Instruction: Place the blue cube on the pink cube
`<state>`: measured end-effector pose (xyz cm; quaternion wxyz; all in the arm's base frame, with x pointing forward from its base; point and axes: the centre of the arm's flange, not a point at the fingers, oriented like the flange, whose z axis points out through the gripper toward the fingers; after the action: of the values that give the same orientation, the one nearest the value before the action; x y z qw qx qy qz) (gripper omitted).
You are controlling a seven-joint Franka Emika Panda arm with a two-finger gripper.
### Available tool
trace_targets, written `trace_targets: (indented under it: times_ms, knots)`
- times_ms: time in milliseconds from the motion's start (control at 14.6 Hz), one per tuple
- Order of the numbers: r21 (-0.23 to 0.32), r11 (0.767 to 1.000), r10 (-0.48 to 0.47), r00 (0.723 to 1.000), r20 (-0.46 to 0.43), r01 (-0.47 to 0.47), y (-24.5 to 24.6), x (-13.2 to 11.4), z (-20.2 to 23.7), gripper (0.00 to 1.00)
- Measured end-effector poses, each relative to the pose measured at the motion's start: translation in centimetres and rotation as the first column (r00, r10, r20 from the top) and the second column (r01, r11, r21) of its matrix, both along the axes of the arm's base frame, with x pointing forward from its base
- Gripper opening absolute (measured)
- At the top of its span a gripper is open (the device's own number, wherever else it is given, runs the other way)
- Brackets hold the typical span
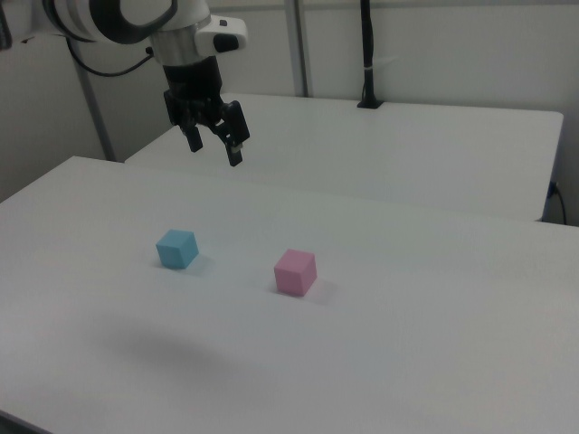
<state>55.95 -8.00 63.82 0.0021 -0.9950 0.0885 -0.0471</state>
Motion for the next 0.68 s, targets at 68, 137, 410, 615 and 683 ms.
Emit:
trace_targets:
  times_ms: [68, 137, 410, 615, 683]
  knots:
    - [0.0, 1.0, 0.0, 1.0, 0.0, 0.0, 0.0, 0.0, 0.0, 1.0]
    - [-0.006, 0.999, 0.038, 0.999, -0.005, -0.038, 0.0, -0.1, 0.2, 1.0]
    - [-0.018, 0.993, 0.115, 0.993, 0.004, -0.115, -0.3, -0.8, 3.1, 1.0]
    - [-0.017, 0.996, 0.091, 0.996, 0.007, -0.091, -0.6, -0.9, 3.3, 1.0]
    - [-0.017, 0.996, 0.087, 0.996, 0.006, -0.087, -0.7, -0.9, 3.2, 1.0]
